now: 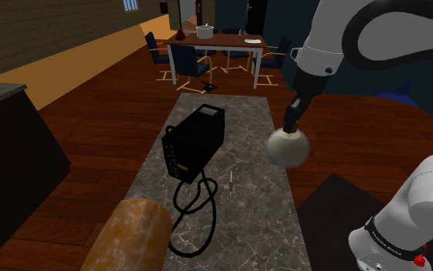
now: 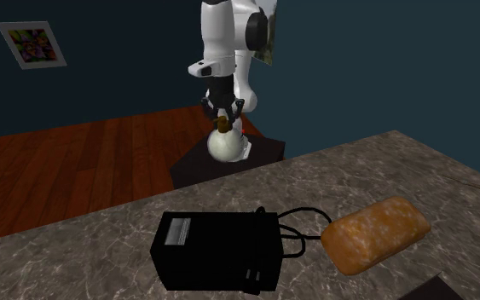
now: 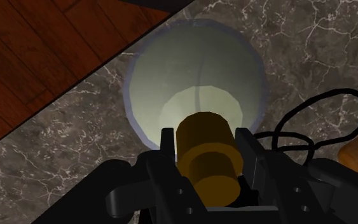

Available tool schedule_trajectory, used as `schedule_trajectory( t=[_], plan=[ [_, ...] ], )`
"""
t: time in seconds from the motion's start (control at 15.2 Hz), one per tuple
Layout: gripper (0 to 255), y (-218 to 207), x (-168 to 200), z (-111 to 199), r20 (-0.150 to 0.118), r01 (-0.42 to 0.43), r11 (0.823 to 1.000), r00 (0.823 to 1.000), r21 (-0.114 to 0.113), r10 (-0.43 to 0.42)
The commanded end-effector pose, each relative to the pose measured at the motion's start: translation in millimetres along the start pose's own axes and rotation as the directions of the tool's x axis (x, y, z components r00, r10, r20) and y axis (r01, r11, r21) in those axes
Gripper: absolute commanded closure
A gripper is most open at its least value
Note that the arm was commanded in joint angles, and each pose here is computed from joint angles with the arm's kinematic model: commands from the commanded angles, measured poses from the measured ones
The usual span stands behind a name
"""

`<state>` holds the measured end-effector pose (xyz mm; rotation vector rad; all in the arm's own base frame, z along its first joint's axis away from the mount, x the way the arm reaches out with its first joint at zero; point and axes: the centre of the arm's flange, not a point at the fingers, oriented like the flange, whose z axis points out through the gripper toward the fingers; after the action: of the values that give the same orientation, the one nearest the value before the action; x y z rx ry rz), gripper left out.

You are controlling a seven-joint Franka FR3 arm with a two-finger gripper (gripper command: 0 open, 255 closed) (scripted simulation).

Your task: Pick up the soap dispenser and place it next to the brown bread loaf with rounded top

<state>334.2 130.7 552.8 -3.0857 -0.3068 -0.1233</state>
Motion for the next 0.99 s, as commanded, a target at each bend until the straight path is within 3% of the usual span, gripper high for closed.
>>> schedule_trajectory(
  t=[0.0, 0.92],
  plan=[
    [255, 0, 2, -11, 0.000, 0.000, 1.000, 1.000, 0.000, 0.000],
    [255, -2, 8, -85, 0.000, 0.000, 1.000, 1.000, 0.000, 0.000]
  ],
)
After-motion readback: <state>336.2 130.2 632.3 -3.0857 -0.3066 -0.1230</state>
